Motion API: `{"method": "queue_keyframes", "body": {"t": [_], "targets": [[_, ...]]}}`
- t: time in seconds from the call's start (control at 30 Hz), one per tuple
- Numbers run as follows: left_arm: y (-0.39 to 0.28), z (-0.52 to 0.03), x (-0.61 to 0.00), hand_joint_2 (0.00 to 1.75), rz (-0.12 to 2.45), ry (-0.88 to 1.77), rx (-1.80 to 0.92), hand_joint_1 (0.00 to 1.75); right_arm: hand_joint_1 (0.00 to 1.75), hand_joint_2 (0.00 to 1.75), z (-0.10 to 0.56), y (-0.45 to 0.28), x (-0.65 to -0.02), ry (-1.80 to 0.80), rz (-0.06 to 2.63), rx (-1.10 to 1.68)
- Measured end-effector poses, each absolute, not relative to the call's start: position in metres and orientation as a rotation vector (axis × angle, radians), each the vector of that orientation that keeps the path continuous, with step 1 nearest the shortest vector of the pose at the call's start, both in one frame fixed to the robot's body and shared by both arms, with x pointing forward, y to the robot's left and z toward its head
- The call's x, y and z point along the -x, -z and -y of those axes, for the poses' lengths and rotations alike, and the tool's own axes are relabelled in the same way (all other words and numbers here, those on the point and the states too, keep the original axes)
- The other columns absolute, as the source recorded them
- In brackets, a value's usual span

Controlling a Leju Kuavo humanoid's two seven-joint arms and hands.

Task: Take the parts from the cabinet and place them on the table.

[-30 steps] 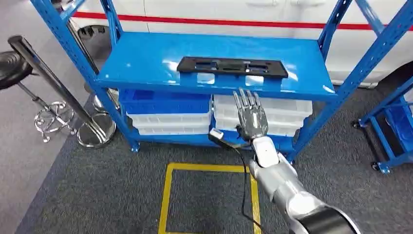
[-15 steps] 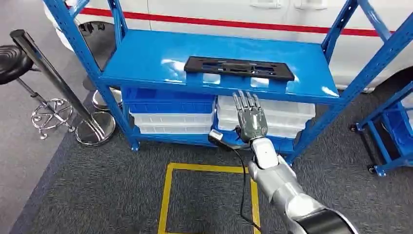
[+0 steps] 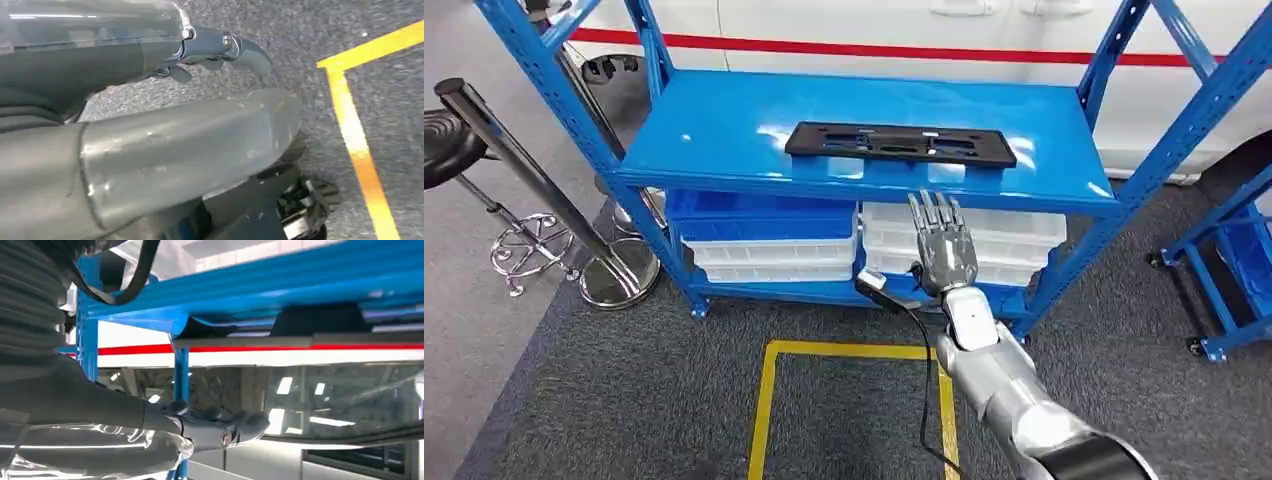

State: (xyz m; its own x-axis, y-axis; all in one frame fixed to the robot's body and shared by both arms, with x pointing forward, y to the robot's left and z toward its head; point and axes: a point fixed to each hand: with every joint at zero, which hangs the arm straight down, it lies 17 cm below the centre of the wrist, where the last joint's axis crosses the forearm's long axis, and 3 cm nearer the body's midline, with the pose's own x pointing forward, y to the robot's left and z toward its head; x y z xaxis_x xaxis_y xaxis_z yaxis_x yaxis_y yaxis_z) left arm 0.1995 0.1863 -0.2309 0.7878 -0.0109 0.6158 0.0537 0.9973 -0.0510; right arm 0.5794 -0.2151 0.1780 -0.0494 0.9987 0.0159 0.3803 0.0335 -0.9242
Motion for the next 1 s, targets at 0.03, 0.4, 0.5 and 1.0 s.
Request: {"method": "queue_keyframes", "body": {"t": [0.03, 0.4, 0.5, 1.0], "targets": [[0.231, -0.186, -0.2, 0.0, 0.664, 0.036, 0.067, 0.0, 0.0, 1.75, 0.214, -0.177, -0.579, -1.014, 1.539, 1.447], [0.232, -0.187, -0.196, 0.0, 0.66, 0.037, 0.066, 0.0, 0.0, 1.75, 0.212, -0.173, -0.577, -1.012, 1.537, 1.437], [0.231, -0.186, -0.198, 0.0, 0.664, 0.037, 0.066, 0.0, 0.0, 1.75, 0.213, -0.178, -0.579, -1.005, 1.542, 1.442], [0.231, -0.185, -0.198, 0.0, 0.665, 0.051, 0.067, 0.0, 0.0, 1.75, 0.219, -0.173, -0.576, -0.993, 1.53, 1.435]]}}
